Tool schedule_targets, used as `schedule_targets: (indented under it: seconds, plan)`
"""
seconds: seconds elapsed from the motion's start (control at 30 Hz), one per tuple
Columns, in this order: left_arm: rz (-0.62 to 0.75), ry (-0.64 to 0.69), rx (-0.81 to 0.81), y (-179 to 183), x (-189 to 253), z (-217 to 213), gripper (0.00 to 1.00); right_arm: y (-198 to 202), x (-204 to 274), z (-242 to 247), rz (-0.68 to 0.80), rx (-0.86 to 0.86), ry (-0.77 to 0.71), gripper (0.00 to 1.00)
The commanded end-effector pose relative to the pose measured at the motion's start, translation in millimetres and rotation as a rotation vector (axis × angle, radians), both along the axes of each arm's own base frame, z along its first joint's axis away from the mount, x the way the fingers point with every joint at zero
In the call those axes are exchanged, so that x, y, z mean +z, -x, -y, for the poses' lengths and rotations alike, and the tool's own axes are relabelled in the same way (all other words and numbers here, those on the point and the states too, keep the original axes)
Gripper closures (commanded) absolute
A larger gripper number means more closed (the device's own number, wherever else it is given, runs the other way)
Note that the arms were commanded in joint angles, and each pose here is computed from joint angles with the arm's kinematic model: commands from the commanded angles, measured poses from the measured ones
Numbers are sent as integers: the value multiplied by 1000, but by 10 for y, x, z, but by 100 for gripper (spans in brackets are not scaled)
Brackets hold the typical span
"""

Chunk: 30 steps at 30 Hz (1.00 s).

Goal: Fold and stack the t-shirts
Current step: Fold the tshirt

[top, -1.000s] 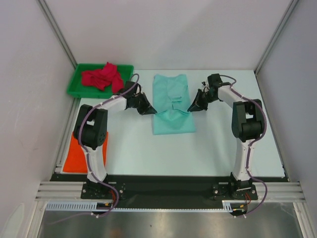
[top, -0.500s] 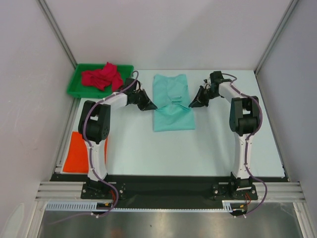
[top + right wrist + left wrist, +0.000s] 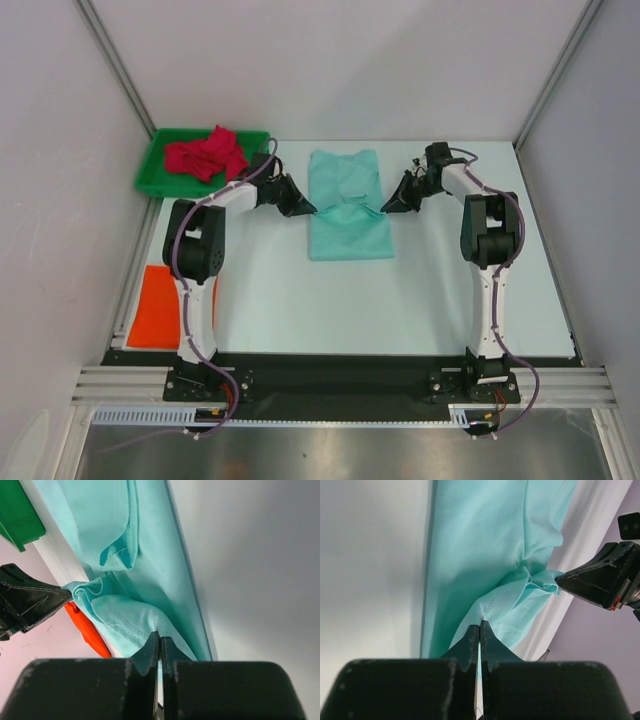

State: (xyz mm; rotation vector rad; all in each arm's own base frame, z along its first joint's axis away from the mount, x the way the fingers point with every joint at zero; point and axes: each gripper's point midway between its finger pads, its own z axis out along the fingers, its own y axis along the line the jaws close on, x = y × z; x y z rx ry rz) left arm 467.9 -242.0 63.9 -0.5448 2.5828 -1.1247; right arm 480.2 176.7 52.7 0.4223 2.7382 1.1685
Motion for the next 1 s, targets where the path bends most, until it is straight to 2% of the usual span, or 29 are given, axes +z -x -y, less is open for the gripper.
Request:
schedule_targets:
  seconds: [0.0, 0.4, 0.53, 0.57, 0.6, 0.67, 0.7, 0.83, 0.87, 0.97]
  plan:
    - [38, 30, 11, -168, 123, 6, 100, -108, 102, -8, 16, -9, -33, 97]
    - [33, 14, 2, -301, 7, -33, 96, -263, 26, 16, 8, -32, -50, 89]
    - [37, -25, -4, -347, 0, -97, 75, -355, 31, 75, 6, -52, -43, 80]
    - [83, -70, -6, -436, 77, -152, 70, -435, 87, 125, 26, -64, -40, 75]
    - [72, -99, -9, -403, 98, -192, 62, -439, 95, 157, 15, -71, -33, 71]
    - [123, -141, -11, -466, 233, -261, 55, -565, 239, 278, 62, -88, -20, 61]
    - [134, -151, -12, -467, 284, -285, 52, -574, 289, 329, 65, -92, -11, 58]
    - [216, -177, -37, -436, 651, -314, 50, -558, 433, 476, 94, -93, 54, 53]
    - [224, -186, -49, -400, 674, -321, 50, -563, 468, 633, 101, -115, 71, 52]
    - [268, -196, -90, -254, 838, -265, 50, -432, 560, 653, 119, -95, 106, 50]
